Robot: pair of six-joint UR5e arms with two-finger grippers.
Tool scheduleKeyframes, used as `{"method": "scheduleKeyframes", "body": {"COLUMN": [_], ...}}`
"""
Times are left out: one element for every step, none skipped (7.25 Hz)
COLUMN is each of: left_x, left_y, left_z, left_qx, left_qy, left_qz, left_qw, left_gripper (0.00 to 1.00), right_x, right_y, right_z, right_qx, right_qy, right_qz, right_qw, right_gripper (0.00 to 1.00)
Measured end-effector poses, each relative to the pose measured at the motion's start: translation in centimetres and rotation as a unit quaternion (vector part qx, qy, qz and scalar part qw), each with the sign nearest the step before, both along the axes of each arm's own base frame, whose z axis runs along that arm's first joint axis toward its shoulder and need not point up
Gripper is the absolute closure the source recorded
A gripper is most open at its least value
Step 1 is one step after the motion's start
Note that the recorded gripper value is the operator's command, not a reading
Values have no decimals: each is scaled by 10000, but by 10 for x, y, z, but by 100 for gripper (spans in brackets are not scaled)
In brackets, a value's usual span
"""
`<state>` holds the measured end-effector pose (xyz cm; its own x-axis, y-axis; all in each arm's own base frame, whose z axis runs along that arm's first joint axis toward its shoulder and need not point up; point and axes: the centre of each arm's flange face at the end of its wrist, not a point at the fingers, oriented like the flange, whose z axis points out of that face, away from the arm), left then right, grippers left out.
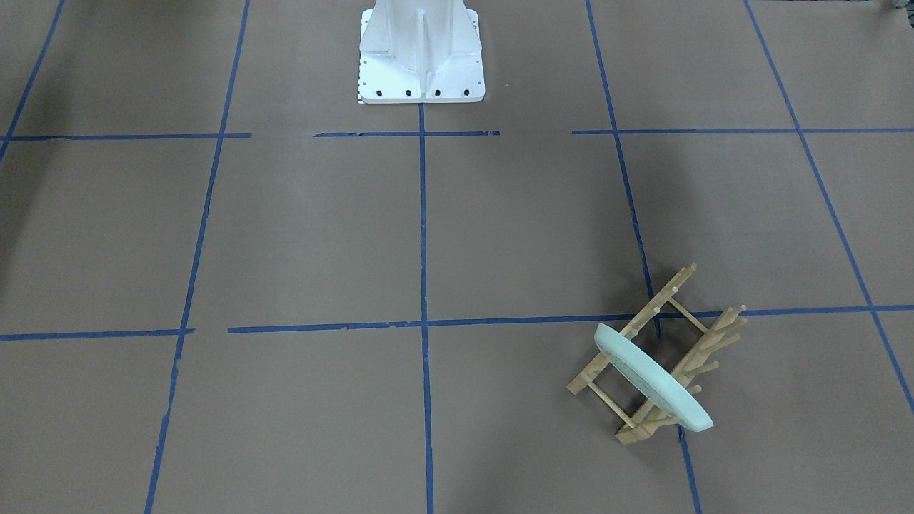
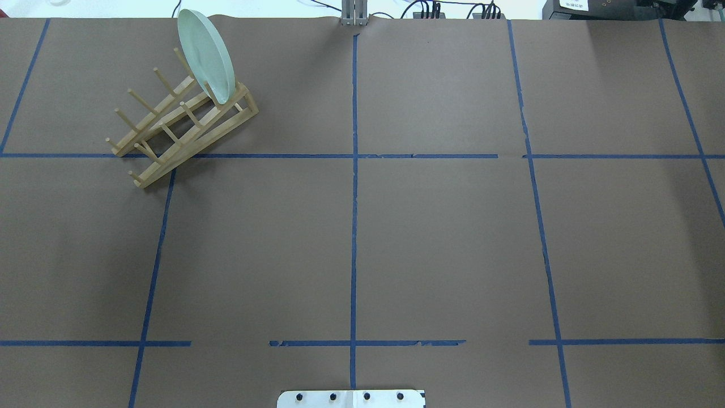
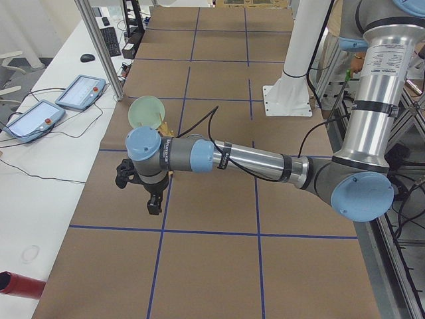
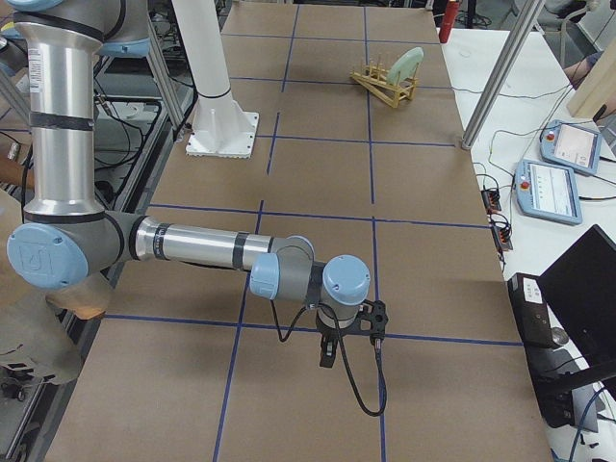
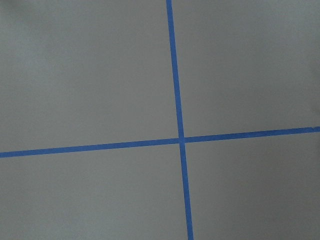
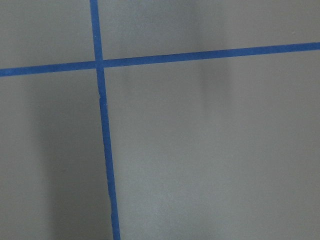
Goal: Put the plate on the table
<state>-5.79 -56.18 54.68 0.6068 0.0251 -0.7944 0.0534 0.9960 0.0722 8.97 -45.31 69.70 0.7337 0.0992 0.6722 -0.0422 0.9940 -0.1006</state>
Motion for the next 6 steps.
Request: {"method": "scheduleKeyframes", "body": {"left_x": [42,94,143,195,243,278], "left_y": [-15,-30,-46,-66,-79,-82], "left_z": [-33,-71,-111,-153,-188,-211], "left_qx": [-255,-493,-786,-1148,-1349,-1378], "left_qy": [446,854,1270,1634,2077,2680], "left_qz": [-336,-698,-1083,-1657,-2422,-3163], "left_qw": [9981,9927,9828,9658,9381,8995], "left_gripper": [0,0,0,0,0,0], "right_x": [0,0,0,0,0,0], "right_y": [0,0,0,0,0,0], "right_z": [0,0,0,0,0,0], "right_qx": [0,0,-1,0,0,2], "right_qy": [0,0,0,0,0,0], "right_qz": [0,0,0,0,0,0], "right_qw": [10000,10000,10000,10000,10000,10000], "right_gripper": [0,0,0,0,0,0]}}
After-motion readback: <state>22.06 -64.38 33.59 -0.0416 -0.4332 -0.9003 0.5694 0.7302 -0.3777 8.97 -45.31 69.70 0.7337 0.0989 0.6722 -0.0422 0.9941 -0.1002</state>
